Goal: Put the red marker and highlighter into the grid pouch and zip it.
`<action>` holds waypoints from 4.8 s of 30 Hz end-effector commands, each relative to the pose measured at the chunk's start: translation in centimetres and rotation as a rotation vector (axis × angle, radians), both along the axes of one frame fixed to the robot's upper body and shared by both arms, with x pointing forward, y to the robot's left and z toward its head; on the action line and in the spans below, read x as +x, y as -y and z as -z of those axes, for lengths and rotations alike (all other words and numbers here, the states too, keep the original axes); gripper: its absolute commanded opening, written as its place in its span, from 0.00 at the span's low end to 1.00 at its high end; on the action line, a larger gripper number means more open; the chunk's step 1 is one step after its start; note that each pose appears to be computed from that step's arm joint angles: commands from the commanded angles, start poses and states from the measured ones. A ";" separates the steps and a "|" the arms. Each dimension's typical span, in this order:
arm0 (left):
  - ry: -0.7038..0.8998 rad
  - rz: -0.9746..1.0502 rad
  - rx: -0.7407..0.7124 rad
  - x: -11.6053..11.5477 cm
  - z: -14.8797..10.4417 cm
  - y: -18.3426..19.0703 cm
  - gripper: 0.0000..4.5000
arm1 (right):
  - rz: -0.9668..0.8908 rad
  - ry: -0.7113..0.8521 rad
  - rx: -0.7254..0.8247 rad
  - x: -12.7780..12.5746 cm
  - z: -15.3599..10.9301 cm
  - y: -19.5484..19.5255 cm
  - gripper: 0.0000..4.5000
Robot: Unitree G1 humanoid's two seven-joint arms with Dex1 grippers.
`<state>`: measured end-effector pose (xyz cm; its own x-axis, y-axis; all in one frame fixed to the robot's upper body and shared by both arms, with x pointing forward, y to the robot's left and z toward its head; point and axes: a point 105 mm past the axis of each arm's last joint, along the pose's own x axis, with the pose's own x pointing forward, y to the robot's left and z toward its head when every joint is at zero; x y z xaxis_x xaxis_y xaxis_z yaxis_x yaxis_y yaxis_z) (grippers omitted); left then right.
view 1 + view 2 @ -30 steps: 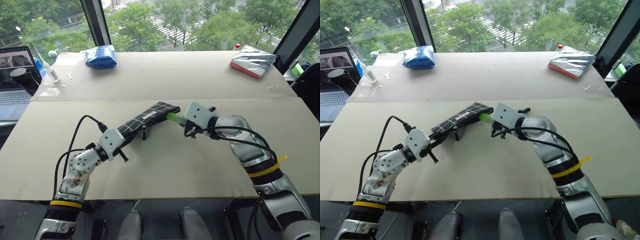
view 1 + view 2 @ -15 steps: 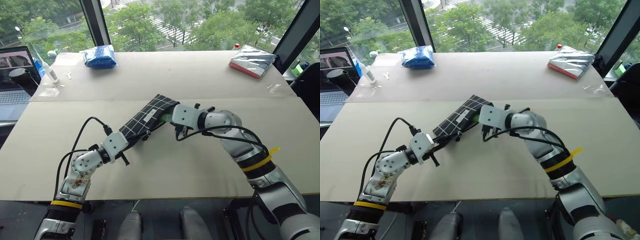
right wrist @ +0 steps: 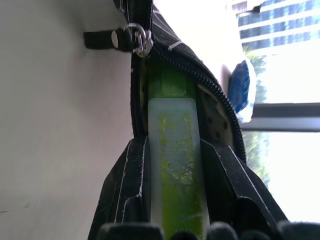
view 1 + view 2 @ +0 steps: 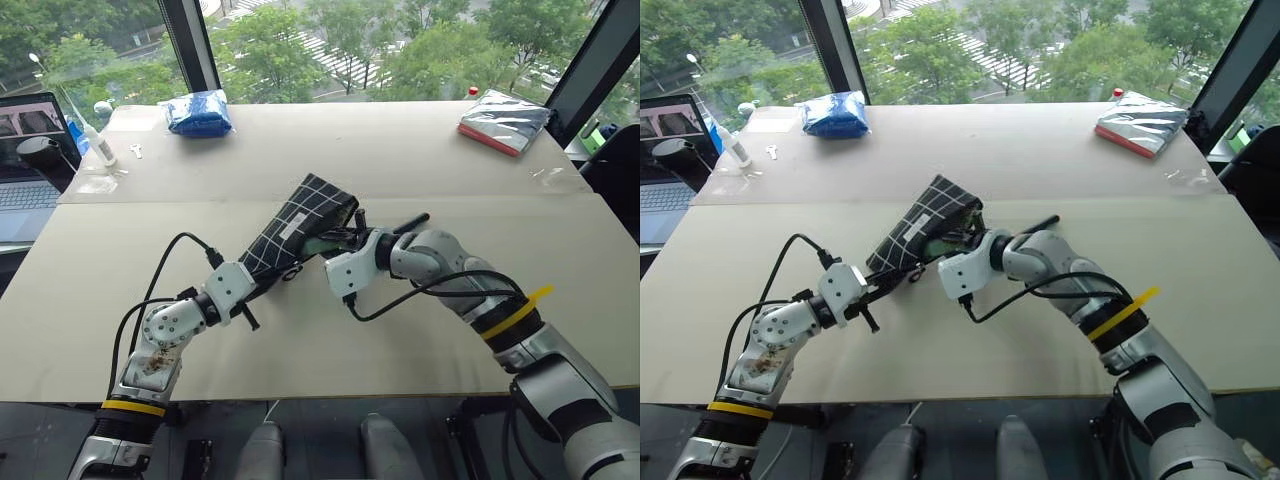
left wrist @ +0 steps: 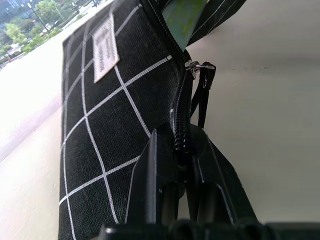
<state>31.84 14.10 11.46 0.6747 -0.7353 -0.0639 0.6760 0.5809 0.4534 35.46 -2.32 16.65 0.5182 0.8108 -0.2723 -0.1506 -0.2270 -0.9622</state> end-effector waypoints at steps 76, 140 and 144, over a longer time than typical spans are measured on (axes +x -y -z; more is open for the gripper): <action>-0.081 -0.045 -0.165 -1.0 -1.4 -1.9 0.00 | 0.395 -0.626 0.053 6.7 1.0 12.9 0.73; -0.079 -0.076 -0.185 -1.7 -1.8 -1.7 0.00 | 0.669 -0.729 -0.298 8.0 2.6 11.8 0.36; -0.080 -0.071 -0.185 -1.5 -1.8 -1.7 0.00 | 0.660 -0.767 -0.306 7.6 3.0 12.0 0.12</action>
<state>30.29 15.82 12.06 0.7303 -0.6826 -0.0258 0.6638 0.7003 0.2624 43.35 -12.94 14.38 0.4517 0.3069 -0.8377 -0.8545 -0.1211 -0.5051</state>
